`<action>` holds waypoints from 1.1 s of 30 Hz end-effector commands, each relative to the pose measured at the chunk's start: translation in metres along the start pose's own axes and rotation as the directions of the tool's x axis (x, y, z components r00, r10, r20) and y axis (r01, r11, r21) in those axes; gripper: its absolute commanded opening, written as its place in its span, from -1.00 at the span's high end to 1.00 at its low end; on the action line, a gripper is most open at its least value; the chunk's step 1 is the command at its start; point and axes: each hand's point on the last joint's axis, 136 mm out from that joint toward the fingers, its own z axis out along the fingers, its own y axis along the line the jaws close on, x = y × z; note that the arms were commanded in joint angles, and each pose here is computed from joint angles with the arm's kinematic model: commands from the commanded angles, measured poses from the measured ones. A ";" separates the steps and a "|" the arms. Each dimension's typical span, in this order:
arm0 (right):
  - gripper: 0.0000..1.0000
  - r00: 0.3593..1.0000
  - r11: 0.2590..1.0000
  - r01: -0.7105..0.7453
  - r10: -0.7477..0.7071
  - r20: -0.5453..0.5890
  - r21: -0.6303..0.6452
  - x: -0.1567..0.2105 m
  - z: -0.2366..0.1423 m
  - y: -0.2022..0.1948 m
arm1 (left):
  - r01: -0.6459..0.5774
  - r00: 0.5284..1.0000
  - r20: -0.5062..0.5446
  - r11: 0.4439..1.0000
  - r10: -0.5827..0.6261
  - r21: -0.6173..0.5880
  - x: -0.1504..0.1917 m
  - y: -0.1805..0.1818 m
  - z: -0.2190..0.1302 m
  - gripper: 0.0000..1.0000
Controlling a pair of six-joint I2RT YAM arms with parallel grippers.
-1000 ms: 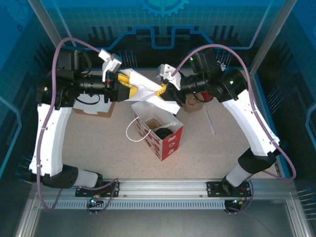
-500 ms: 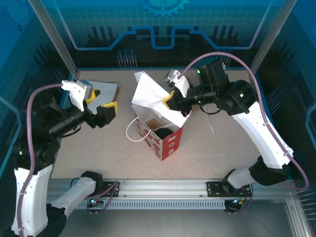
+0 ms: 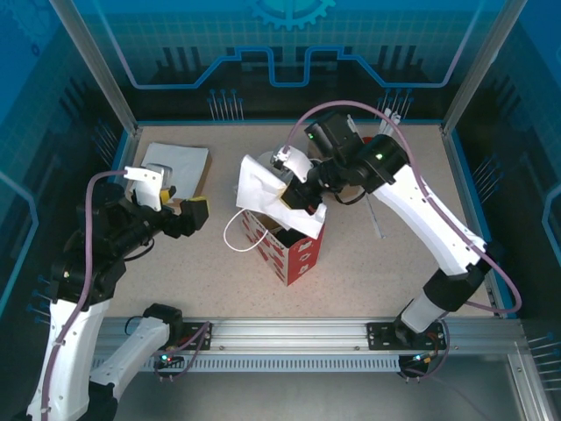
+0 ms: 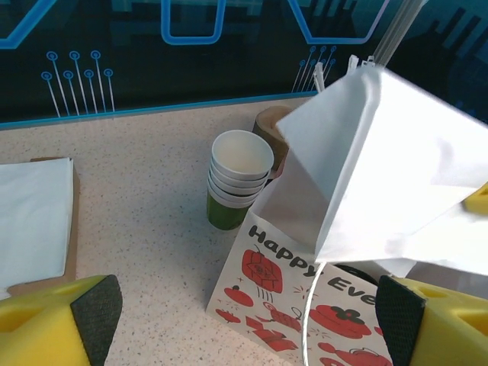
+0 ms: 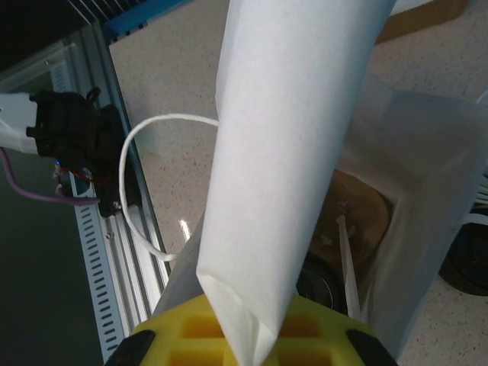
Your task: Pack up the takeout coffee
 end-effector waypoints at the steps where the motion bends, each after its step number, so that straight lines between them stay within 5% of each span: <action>1: 1.00 0.996 1.000 0.025 -0.025 -0.084 -0.004 0.011 0.007 0.005 | 0.013 1.000 0.012 1.000 -0.012 -0.023 -0.001 0.004 0.000 -0.79; 16: 1.00 0.948 0.999 -0.014 0.023 -0.316 0.030 0.046 0.054 -0.011 | 0.002 1.000 0.010 1.000 -0.002 -0.030 -0.001 0.005 0.002 -0.80; 33: 0.83 0.903 0.993 -0.076 0.109 -0.416 0.094 0.066 0.094 -0.031 | 0.007 1.000 0.014 1.000 -0.007 0.003 -0.001 0.000 0.004 -0.97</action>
